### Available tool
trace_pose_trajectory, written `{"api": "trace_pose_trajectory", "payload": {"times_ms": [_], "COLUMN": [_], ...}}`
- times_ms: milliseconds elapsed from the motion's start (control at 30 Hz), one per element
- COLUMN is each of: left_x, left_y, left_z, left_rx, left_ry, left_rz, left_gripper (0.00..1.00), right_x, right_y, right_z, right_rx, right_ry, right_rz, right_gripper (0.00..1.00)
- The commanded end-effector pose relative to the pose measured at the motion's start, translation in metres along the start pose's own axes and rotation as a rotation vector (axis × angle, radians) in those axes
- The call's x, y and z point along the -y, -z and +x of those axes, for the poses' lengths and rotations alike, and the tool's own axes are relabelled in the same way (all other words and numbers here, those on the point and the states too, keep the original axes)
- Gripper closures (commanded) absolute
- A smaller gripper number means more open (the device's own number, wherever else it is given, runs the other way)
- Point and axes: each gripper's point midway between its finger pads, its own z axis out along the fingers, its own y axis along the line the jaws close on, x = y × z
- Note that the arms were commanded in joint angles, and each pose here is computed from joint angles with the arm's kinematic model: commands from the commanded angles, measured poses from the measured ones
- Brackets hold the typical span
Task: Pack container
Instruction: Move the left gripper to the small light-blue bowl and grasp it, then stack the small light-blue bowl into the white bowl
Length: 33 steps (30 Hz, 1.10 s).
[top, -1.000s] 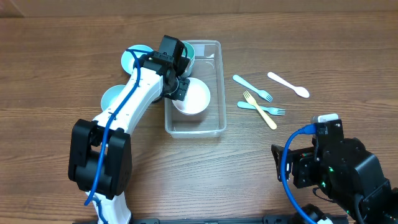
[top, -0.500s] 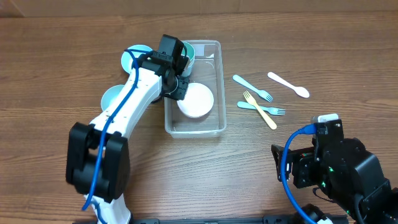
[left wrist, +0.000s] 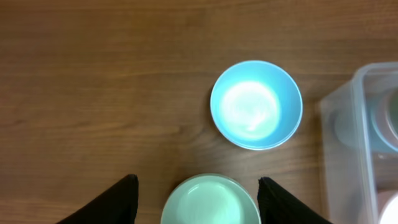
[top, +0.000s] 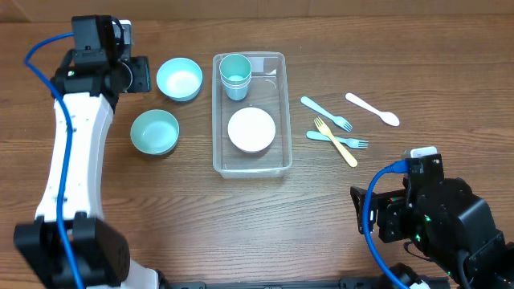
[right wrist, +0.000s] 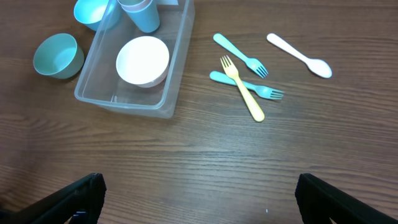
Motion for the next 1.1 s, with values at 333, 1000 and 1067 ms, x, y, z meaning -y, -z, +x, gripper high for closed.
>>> {"api": "trace_pose_trajectory", "payload": {"times_ms": [333, 1000, 1067], "left_x": [0.031, 0.023, 0.031], "left_y": [-0.188, -0.08, -0.014], "left_z": [0.045, -0.037, -0.056], "left_rx": [-0.09, 0.052, 0.129], "left_ry": [-0.035, 0.02, 0.001], "left_rz": [0.143, 0.12, 0.13], "left_gripper": [0.26, 0.96, 0.96], "right_x": [0.001, 0.001, 0.001], "right_y": [0.002, 0.002, 0.002], "right_z": [-0.002, -0.002, -0.002], "right_rx": [0.016, 0.016, 0.016], "right_ry": [-0.006, -0.006, -0.006], "right_rz": [0.005, 0.005, 0.005], "right_gripper": [0.0, 0.0, 0.0]}}
